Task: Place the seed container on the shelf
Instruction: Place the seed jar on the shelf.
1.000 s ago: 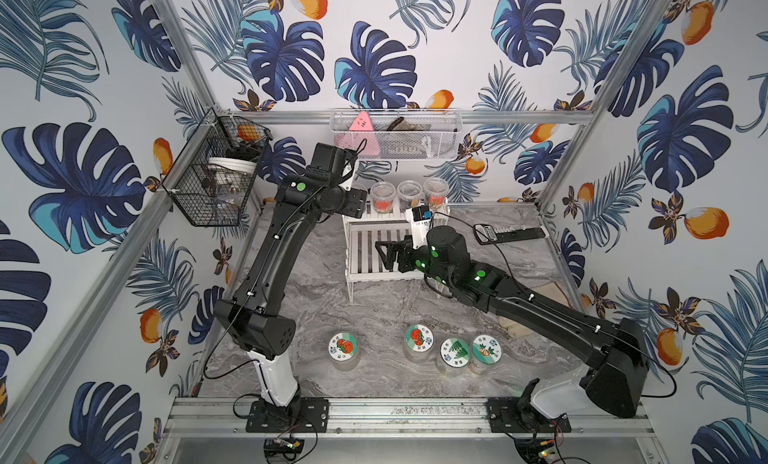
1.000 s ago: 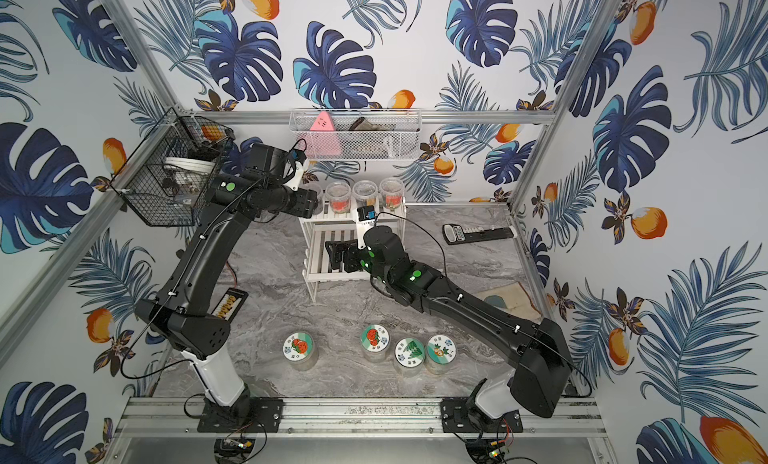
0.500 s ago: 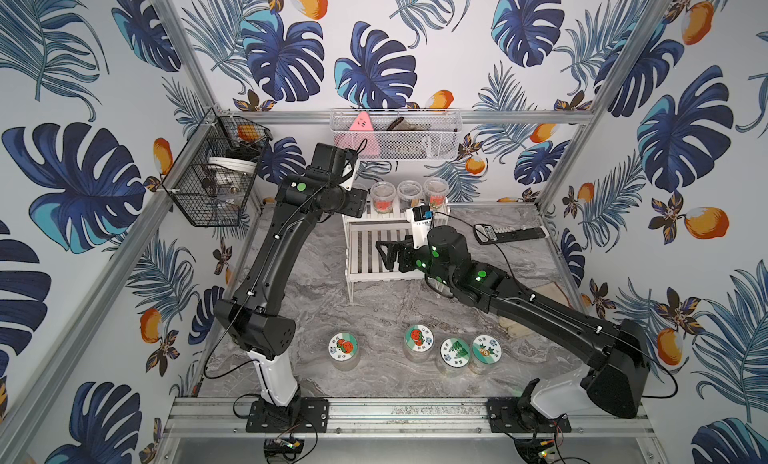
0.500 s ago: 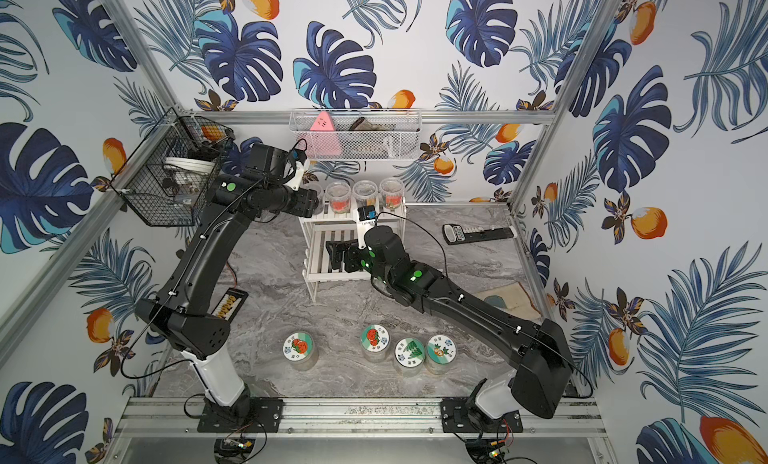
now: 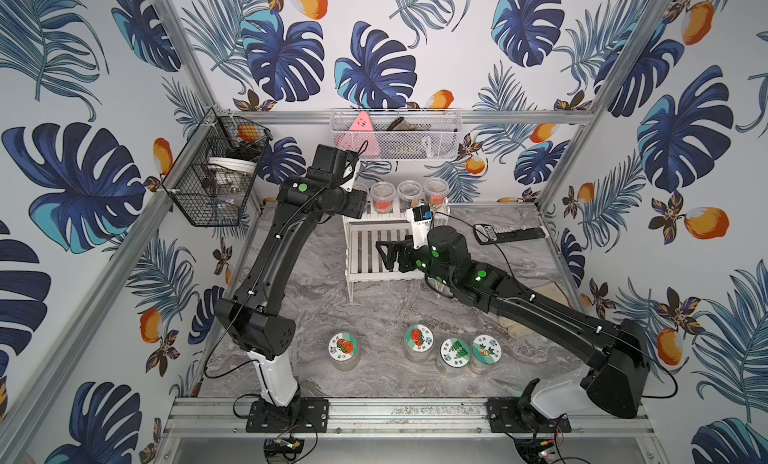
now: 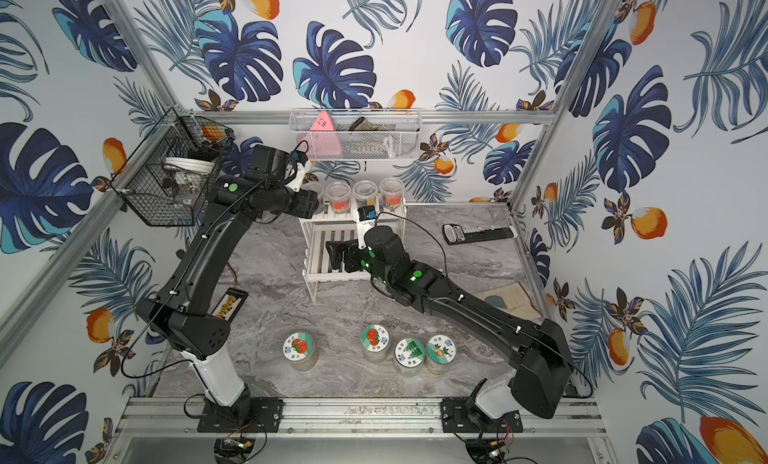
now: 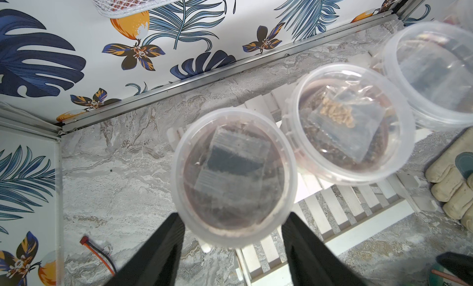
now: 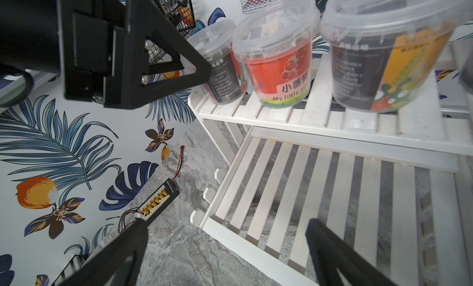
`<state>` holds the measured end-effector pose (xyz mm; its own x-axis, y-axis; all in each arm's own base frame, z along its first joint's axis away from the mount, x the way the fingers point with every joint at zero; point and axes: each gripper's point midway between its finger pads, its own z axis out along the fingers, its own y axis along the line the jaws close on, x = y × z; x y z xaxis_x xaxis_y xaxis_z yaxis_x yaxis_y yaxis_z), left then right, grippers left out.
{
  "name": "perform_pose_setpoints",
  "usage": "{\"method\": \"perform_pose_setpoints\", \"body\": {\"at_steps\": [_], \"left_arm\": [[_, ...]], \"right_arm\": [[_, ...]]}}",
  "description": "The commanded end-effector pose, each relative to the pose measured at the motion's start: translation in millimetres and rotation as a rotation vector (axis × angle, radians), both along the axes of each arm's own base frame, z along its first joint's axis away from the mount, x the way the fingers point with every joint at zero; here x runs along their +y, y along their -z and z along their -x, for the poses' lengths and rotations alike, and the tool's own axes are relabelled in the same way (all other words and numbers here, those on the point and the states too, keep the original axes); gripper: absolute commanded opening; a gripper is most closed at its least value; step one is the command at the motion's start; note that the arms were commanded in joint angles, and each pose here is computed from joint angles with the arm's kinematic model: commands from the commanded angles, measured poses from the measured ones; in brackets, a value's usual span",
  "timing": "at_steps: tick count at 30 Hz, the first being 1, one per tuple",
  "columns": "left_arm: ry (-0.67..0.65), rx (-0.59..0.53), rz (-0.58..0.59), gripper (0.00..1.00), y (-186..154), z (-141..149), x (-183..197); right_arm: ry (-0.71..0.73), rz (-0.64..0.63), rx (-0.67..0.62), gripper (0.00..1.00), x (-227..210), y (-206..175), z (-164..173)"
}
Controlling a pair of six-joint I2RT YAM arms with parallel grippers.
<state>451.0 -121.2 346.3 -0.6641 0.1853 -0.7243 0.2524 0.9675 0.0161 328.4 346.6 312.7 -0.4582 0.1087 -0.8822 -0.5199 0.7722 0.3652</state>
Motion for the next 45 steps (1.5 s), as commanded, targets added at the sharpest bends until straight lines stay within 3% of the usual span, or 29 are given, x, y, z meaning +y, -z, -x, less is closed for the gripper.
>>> {"method": "perform_pose_setpoints", "body": {"at_steps": [1,24,27,36,42,45], "left_arm": [[-0.003,-0.030,0.008,0.69,-8,-2,0],[0.021,-0.035,0.034,0.78,-16,20,1],[0.025,-0.046,0.055,0.80,-19,32,1],[0.046,-0.048,0.136,0.82,-16,80,2],[0.071,-0.018,0.267,0.85,8,126,-4],[0.068,0.037,0.333,0.88,39,156,-13]], "right_arm": [[0.006,0.009,0.000,1.00,-1,1,0],[0.043,0.060,-0.020,1.00,-26,4,10],[0.033,0.093,-0.031,1.00,-41,8,20],[-0.009,0.234,0.100,1.00,-82,62,52],[0.022,0.210,0.189,1.00,-108,80,68],[0.079,0.221,0.269,1.00,-124,94,78]]}}
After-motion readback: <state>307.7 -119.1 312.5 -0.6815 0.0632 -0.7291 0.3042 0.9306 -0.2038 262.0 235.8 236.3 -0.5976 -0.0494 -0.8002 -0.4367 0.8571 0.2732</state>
